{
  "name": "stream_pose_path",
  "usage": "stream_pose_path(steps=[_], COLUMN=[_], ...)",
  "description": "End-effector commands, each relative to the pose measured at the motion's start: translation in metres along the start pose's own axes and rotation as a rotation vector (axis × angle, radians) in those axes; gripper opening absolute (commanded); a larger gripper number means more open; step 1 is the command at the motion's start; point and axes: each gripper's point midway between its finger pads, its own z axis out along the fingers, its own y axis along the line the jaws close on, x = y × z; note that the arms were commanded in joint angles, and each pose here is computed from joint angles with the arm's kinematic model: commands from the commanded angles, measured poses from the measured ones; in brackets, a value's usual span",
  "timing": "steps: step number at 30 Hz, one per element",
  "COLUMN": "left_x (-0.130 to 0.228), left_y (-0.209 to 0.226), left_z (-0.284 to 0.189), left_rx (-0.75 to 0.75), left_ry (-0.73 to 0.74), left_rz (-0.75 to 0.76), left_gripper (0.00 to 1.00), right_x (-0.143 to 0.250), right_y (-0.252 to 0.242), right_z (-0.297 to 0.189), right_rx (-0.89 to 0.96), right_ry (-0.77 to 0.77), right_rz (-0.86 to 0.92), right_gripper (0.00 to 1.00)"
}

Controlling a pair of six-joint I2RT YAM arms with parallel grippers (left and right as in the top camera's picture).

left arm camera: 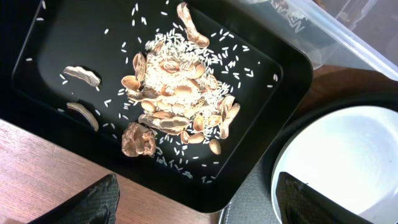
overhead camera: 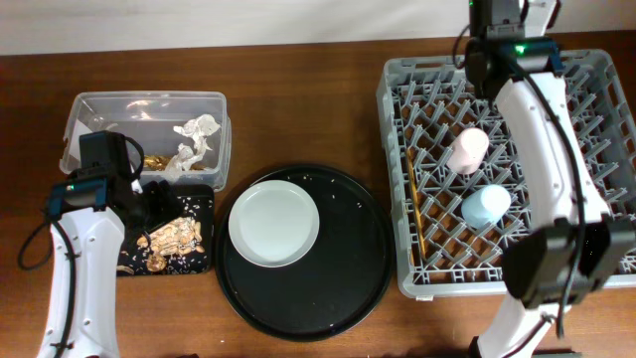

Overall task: Sort waste into correct bins and load items into the dishwasher rack
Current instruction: 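Carry the yellow bowl into the back of the rack and release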

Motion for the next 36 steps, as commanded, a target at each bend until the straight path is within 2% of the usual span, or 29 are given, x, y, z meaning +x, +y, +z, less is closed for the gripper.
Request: stream_pose_path(steps=[1, 10, 18, 26, 31, 36], left_x=[-0.004, -0.005, -0.006, -0.006, -0.006, -0.006], left_y=[-0.002, -0.002, -0.005, -0.005, -0.005, -0.005], left_z=[-0.005, -0.005, -0.005, -0.005, -0.005, -0.005], left_rx=[0.019, 0.021, 0.033, 0.033, 0.034, 0.034], left_ry=[-0.023, -0.026, -0.029, -0.029, -0.029, -0.029], left_rz=[-0.015, -0.015, -0.015, -0.015, -0.014, -0.015], left_gripper=[0.8, 0.8, 0.8, 0.8, 0.8, 0.8], right_x=[0.01, 0.05, 0.054, 0.057, 0.044, 0.051], right_y=[0.0, 0.059, 0.077, 0.083, 0.058, 0.07], right_z=[0.029, 0.067, 0.051, 0.042, 0.036, 0.038], right_rx=[0.183, 0.205, 0.177, 0.173, 0.325, 0.263], right_ry=[0.019, 0.089, 0.07, 0.067, 0.004, 0.027], right_rz=[-0.072, -0.207, -0.195, -0.232, -0.218, -0.199], right_gripper=[0.04, 0.04, 0.04, 0.04, 0.04, 0.04])
